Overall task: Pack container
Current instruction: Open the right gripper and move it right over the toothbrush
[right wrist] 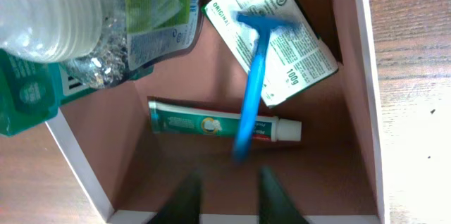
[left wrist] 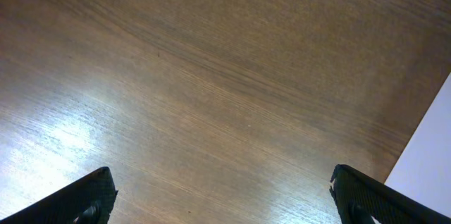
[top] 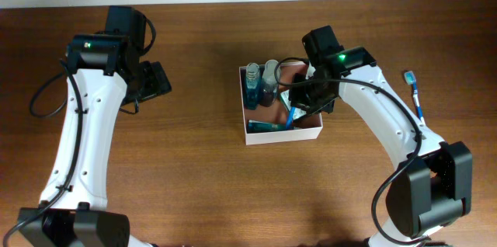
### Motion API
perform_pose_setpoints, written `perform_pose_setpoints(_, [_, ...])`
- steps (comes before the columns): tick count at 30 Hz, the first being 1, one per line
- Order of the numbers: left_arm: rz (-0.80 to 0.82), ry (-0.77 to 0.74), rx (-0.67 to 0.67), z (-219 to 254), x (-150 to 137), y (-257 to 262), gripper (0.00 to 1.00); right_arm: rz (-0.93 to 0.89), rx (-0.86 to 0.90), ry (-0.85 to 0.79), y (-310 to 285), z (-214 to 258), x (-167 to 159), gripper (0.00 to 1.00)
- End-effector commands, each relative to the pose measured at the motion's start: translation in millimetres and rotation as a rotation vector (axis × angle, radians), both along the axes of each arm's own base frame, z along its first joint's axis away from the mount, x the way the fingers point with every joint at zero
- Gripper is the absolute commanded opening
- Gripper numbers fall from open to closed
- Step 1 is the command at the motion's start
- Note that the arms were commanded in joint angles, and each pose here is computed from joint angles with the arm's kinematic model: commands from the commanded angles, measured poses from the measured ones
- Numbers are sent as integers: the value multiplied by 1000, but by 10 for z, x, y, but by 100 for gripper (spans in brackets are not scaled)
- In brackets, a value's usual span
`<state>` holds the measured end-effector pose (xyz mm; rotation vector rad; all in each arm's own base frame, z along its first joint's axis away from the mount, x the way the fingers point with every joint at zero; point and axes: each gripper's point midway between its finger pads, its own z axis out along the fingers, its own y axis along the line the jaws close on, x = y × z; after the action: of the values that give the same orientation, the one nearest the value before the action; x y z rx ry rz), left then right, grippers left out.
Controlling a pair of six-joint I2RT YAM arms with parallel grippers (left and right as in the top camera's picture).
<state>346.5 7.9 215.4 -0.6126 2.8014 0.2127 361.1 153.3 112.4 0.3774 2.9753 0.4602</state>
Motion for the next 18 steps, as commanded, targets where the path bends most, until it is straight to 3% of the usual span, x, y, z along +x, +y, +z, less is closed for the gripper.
perform_pose_setpoints(1, [13,7,6,-33,6,20,99,-1,-6,3,-9,-39,6,32])
perform_pose_setpoints(8, [13,7,6,-33,6,20,99,-2,-7,-34,-176,60,138,34])
perform_pose_setpoints(14, [13,7,6,-33,6,20,99,-5,28,-97,-715,585,335,35])
perform_pose_setpoints(18, [13,7,6,-33,6,20,99,48,-11,-203,-1209,1020,439,52])
